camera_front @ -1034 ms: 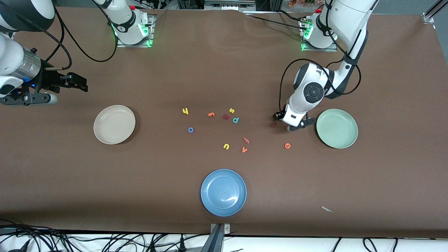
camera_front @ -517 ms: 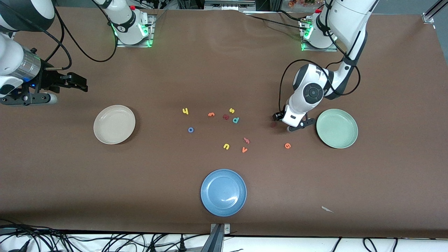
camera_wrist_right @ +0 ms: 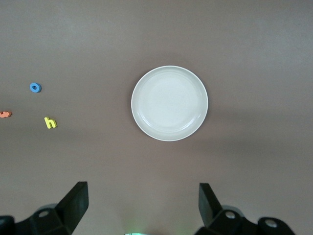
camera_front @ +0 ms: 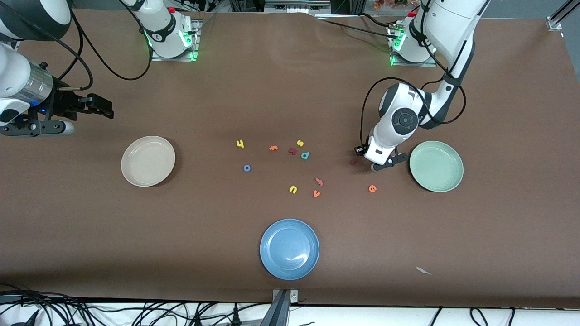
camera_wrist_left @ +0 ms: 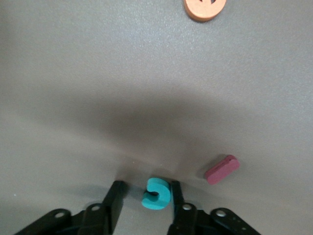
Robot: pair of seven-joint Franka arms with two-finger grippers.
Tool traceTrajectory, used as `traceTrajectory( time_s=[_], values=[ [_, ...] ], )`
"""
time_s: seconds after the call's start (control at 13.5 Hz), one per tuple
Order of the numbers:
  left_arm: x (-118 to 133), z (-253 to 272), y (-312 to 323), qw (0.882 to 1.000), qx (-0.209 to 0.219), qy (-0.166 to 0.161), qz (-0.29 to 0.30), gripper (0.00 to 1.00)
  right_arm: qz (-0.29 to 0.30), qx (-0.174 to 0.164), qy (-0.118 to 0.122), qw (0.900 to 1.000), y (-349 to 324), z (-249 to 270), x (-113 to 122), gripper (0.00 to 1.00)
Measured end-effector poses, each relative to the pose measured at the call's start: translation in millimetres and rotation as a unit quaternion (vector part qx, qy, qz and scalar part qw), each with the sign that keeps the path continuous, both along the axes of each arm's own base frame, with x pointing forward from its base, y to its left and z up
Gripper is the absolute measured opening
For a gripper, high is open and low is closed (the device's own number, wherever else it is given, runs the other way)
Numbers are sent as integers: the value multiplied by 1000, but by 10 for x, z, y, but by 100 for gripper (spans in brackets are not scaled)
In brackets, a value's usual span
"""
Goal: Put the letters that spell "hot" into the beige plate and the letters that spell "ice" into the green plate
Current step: 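Lower the left gripper and grasp the teal letter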
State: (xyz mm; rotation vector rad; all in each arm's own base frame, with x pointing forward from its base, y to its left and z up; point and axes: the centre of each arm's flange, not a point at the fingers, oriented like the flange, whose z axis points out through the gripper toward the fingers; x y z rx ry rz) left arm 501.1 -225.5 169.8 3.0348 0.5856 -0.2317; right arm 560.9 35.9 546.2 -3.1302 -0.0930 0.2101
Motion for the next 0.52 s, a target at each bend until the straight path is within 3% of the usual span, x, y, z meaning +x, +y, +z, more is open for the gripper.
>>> traceTrajectory(
  time_s=[0.52],
  values=[
    [7,13,-2,1000,0,-1,0,27,0,0,0,1000,-1,0,0,100]
  ],
)
